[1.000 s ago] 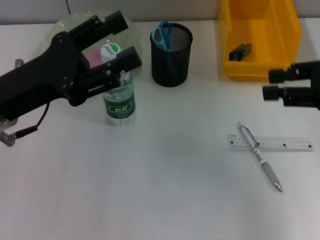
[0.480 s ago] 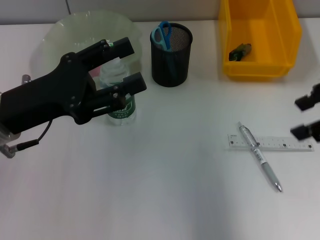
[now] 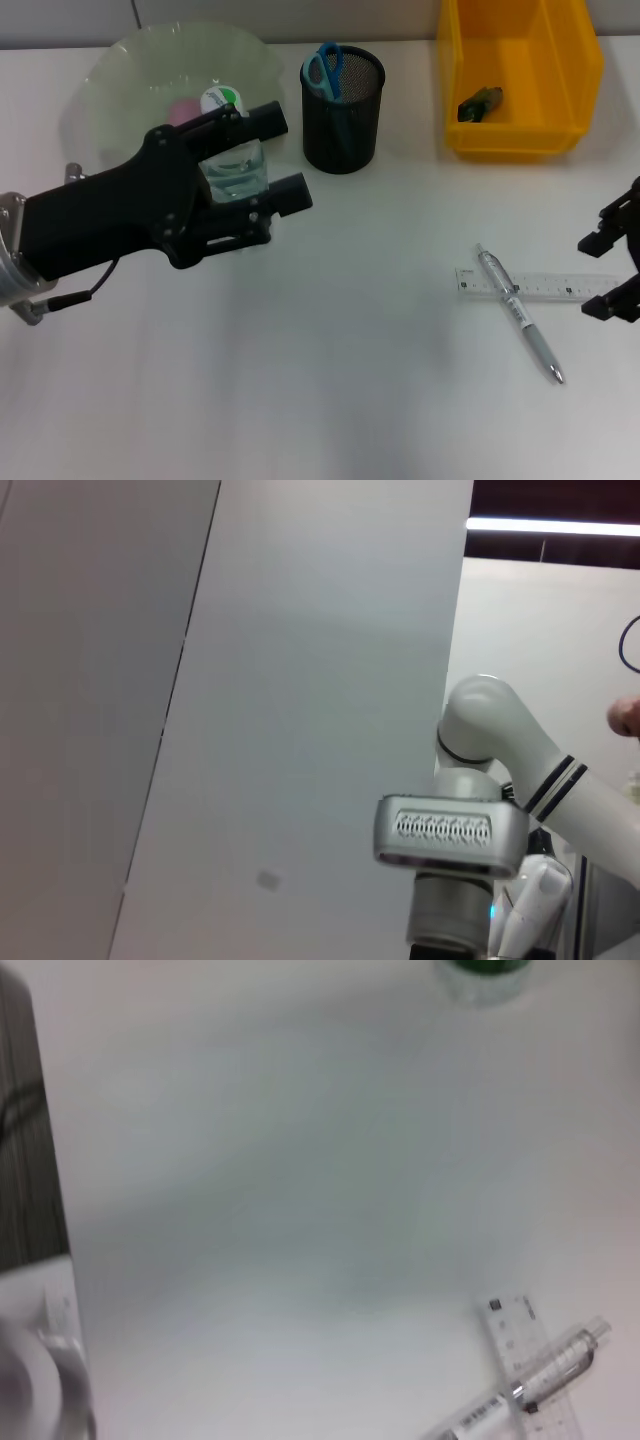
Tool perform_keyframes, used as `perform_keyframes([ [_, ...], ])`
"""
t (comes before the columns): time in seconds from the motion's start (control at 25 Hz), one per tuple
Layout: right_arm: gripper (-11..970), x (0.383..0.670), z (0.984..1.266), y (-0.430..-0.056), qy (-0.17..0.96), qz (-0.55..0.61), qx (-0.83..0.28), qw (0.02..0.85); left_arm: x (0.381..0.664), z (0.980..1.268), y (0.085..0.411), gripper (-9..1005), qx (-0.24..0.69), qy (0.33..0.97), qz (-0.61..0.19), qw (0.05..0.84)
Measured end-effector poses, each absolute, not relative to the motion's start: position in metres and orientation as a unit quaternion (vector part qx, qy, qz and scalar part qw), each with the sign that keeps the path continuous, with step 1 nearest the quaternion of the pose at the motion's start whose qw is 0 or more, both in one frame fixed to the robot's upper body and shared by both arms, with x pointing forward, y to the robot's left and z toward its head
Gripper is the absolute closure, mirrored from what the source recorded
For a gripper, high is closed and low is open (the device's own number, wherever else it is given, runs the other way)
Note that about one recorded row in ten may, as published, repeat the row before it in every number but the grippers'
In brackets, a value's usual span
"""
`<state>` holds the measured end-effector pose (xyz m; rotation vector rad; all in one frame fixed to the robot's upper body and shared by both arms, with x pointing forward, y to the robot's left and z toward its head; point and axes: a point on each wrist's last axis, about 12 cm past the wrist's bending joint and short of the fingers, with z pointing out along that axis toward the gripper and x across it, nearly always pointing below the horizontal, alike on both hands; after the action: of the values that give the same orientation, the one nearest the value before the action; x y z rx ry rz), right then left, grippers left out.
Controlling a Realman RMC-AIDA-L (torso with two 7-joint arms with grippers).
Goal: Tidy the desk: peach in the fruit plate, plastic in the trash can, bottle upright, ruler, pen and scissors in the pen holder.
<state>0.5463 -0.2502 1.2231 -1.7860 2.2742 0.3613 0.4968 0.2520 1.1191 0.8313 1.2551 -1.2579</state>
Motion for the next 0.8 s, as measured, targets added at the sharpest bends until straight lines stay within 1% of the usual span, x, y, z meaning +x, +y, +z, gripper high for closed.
perform_keyframes([
  [0.32, 272, 0.556, 1.196, -0.236, 0.719, 0.079, -0.685, 0.09, 0.497, 1.117, 0.251, 210, 0.351, 0.537, -0.53, 0.555],
  [0.56, 272, 0.563, 1.179, -0.234, 0.698, 0.046, -0.71, 0.085, 0.496, 1.11, 0.25, 210, 0.335, 0.545, -0.535, 0.551],
  [0.8, 272, 0.568, 1.16, -0.231, 0.678, 0.031, -0.729, 0.083, 0.495, 1.107, 0.249, 210, 0.338, 0.546, -0.531, 0.554],
])
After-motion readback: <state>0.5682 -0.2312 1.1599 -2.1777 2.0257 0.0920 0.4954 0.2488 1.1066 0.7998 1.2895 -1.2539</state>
